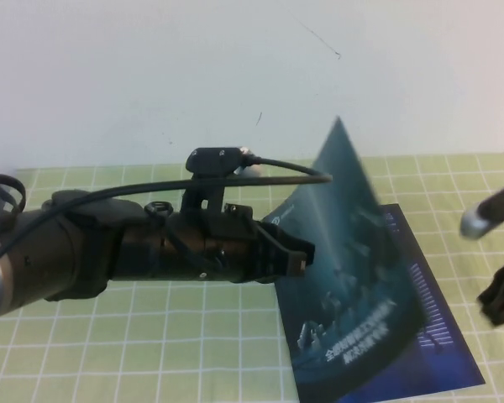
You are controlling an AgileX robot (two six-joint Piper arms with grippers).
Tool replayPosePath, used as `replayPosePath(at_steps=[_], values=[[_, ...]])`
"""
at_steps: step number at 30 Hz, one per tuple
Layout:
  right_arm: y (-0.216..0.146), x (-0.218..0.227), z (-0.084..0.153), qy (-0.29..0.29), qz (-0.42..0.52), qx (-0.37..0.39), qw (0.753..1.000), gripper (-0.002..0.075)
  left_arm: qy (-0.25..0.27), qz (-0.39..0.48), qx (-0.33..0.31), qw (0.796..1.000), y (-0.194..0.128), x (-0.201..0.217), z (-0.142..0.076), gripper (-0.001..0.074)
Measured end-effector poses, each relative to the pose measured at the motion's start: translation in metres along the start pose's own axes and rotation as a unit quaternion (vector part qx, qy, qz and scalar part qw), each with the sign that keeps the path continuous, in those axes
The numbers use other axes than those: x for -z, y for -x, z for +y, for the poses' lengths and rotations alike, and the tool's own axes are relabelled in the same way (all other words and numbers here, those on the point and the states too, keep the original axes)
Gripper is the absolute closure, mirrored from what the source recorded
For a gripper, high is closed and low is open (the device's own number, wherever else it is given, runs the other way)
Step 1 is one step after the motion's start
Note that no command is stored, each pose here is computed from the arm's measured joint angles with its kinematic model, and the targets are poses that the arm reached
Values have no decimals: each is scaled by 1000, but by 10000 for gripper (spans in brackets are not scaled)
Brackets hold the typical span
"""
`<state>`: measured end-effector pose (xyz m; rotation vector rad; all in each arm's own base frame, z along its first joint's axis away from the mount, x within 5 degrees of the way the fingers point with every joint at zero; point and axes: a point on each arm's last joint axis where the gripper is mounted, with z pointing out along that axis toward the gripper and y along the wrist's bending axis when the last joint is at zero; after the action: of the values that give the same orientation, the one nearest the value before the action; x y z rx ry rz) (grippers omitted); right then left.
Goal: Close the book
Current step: 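Close the open booklet and leave it lying on the table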
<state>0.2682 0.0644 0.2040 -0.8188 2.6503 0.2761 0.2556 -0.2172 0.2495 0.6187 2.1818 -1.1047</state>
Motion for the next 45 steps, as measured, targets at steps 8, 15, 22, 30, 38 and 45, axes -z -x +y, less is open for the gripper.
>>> replayPosePath(at_steps=[8, 15, 22, 30, 38, 45], values=[[42, 119, 3, -93, -90, 16, 991, 729, -47, 49, 22, 997, -13, -11, 0, 739], [20, 194, 23, -154, -104, 44, 982, 729, 73, 79, -38, 993, -7, 26, 0, 739], [-33, 250, 48, -237, -155, 20, 959, 729, 250, 51, -99, 962, 4, 112, -17, 739], [-111, 240, 82, -230, -214, -8, 949, 729, 344, -65, -116, 930, -16, 197, -45, 739], [-166, 175, 95, -206, -281, -28, 937, 729, 325, -140, -133, 926, -76, 225, -49, 739], [-184, 136, 94, -187, -260, -39, 946, 729, 353, -124, -162, 913, -111, 225, -34, 739]])
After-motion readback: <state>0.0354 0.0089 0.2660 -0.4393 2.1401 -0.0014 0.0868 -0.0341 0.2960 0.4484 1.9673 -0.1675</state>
